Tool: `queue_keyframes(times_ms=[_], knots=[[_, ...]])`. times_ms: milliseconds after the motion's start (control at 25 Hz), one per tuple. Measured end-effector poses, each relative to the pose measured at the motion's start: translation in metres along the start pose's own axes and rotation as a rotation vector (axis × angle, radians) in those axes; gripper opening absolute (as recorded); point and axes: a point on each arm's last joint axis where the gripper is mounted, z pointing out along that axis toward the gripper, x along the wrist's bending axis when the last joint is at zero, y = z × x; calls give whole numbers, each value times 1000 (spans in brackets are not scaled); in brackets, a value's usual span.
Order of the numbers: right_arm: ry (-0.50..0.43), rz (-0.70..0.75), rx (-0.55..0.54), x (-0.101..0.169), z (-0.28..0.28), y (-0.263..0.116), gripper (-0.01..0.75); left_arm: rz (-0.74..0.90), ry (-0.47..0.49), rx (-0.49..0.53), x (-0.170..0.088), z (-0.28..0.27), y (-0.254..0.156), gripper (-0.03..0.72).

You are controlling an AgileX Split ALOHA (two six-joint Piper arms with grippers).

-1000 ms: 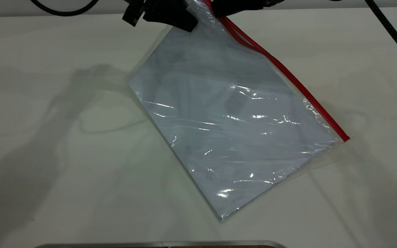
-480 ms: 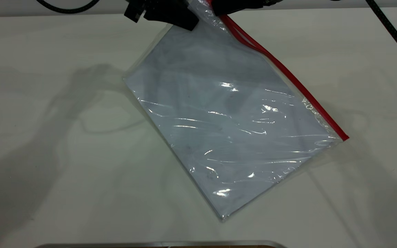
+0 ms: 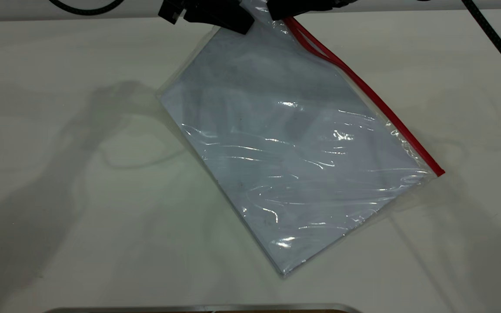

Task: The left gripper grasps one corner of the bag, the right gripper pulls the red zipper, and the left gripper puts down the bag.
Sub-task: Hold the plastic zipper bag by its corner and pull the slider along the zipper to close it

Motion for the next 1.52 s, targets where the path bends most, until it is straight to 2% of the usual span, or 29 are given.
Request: queue_keyframes(times_ms=[120,200,1000,1520], knots=[[1,-9,5,0,0,0,51,0,-2,-1,0,0,0,51],[2,-22,12,0,0,-1,35,0,-2,-1,0,0,0,52],[-4,-28,120,-7,-6,-9,41,-24,-6,1,-1,7,3,52],[-24,-29,165,-16,4,-22,119,-71,22,12,3,5,-7,52]])
